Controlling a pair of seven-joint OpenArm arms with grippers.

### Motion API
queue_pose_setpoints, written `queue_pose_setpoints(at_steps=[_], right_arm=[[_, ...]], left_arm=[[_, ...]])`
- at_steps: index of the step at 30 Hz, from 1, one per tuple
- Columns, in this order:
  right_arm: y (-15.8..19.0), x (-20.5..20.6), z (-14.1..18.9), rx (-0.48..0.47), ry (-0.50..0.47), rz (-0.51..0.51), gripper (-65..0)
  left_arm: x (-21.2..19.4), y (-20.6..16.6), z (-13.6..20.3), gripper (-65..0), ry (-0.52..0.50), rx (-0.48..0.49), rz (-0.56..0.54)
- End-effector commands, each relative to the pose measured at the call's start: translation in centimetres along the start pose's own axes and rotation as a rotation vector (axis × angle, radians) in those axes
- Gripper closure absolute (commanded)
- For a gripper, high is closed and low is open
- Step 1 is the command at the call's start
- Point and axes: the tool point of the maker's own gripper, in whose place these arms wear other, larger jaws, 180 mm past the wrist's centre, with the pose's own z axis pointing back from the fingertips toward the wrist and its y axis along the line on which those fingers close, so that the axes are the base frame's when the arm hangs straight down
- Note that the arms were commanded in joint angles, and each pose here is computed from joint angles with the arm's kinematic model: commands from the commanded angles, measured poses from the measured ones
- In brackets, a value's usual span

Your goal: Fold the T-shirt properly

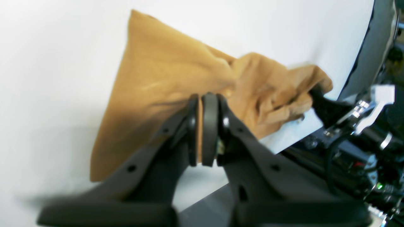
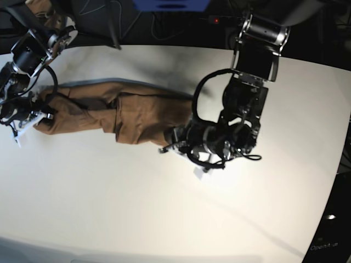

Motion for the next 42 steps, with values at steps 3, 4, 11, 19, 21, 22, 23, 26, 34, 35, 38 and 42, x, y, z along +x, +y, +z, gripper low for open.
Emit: queue_pose_setpoints(at_steps=[3, 4, 11, 19, 21, 22, 23, 26, 34, 35, 38, 42], right_arm=[[-0.4, 0.0, 0.3, -0.02, 0.025, 0.008, -5.9], [-0.4, 0.0, 0.3, -0.02, 0.025, 0.008, -5.9], [-0.4, 0.0, 0.3, -0.02, 0.025, 0.008, -5.9], [-0.4, 0.0, 0.3, -0.021, 0.024, 0.009, -5.9], [-0.4, 0.0, 0.4, -0.022, 0.024, 0.009, -5.9], [-0.4, 0.0, 0.4, -0.022, 0.024, 0.009, -5.9], [-0.4, 0.0, 0.4, -0.022, 0.024, 0.009, -5.9], [-0.8, 0.1, 0.6, -0.031, 0.022, 0.011, -5.9], [-1.6, 1.0, 1.5, -0.053, 0.012, 0.017, -5.9], [-1.6, 0.9, 1.6, -0.053, 0.022, 0.018, -5.9], [-1.9, 2.4, 2.9, -0.091, -0.013, 0.05, -5.9], [-0.3, 5.0, 4.8, -0.145, -0.092, 0.155, -5.9]], left_arm=[[1.9, -0.3, 0.8, -2.2, -0.059, 0.029, -0.043], [2.0, -0.1, 0.8, -2.2, -0.065, 0.045, -0.049], [2.2, 0.0, 0.3, -2.2, -0.088, 0.104, -0.088], [0.7, 1.5, -1.9, -2.2, -0.045, 0.176, -0.12], [0.2, 2.1, -2.6, -2.2, -0.031, 0.195, -0.121], [0.1, 2.5, -2.8, -2.2, -0.026, 0.202, -0.116], [0.0, 2.7, -3.0, -2.2, -0.025, 0.208, -0.115], [0.1, 3.0, -3.1, -2.2, -0.029, 0.215, -0.109], [0.1, 4.0, -2.8, -2.2, -0.028, 0.233, -0.1], [0.0, 4.0, -2.8, -2.2, -0.026, 0.234, -0.099], [-0.1, 4.4, -2.8, -2.2, -0.024, 0.241, -0.097], [-0.6, 5.4, -2.7, -2.2, -0.012, 0.257, -0.09]])
